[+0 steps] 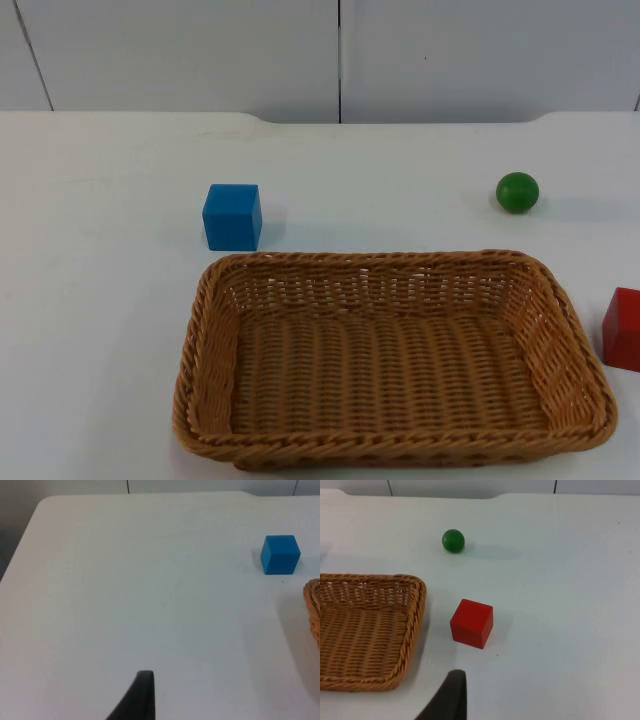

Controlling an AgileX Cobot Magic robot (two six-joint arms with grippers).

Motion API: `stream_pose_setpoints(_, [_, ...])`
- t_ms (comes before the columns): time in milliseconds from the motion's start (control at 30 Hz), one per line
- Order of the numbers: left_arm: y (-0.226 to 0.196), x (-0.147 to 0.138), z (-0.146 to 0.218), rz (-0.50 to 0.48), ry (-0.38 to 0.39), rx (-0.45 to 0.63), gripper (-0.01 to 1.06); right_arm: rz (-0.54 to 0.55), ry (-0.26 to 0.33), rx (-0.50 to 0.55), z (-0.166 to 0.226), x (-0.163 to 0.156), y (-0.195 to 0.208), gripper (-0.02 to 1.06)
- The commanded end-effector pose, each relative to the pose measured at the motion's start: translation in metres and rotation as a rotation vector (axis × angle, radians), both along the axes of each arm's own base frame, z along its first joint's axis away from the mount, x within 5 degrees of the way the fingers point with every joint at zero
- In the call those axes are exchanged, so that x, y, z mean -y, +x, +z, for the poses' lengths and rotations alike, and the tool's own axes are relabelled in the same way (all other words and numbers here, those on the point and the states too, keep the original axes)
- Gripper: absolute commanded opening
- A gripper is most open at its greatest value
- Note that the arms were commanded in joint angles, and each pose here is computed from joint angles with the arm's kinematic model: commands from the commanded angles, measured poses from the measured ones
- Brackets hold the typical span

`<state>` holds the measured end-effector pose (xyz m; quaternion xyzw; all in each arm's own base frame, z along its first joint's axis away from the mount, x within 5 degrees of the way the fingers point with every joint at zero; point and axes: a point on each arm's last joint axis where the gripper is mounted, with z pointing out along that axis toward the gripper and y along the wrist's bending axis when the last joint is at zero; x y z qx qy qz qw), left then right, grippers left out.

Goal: Place all geometric objects except the red cube into the basket.

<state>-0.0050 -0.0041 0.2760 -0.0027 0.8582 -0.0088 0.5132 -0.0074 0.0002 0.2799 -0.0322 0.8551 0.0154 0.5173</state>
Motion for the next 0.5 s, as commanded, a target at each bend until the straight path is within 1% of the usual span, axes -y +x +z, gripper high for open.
stream_pose_setpoints(0, [0.0, 0.0, 0.001, 0.004, -0.002, 0.017, 1.05, -0.004, -0.001, 0.045, 0.007, 0.0, -0.001, 1.05])
stream_pose_setpoints(33, [0.0, 0.0, 0.005, 0.004, -0.002, 0.036, 1.05, -0.004, 0.001, 0.068, 0.011, 0.0, -0.002, 1.05])
stream_pose_setpoints(133, [0.007, -0.001, 0.018, 0.008, -0.006, 0.047, 1.05, -0.005, 0.001, 0.077, 0.029, 0.0, 0.008, 1.05])
stream_pose_setpoints(167, [0.007, -0.001, 0.018, 0.008, -0.006, 0.047, 1.05, -0.005, 0.001, 0.077, 0.029, 0.0, 0.008, 1.05])
stream_pose_setpoints(300, [0.033, 0.0, 0.029, 0.006, -0.029, -0.039, 1.05, -0.005, -0.002, 0.019, 0.052, -0.002, 0.04, 1.05])
stream_pose_setpoints(333, [0.041, 0.0, 0.029, 0.006, -0.033, -0.069, 1.05, -0.005, -0.003, -0.003, 0.054, -0.003, 0.051, 1.05])
stream_pose_setpoints(367, [0.041, 0.0, 0.029, 0.006, -0.033, -0.069, 1.05, -0.005, -0.003, -0.003, 0.054, -0.003, 0.051, 1.05])
stream_pose_setpoints(467, [0.066, -0.001, 0.029, 0.008, -0.044, -0.149, 1.05, -0.005, -0.006, -0.064, 0.057, -0.004, 0.082, 1.05])
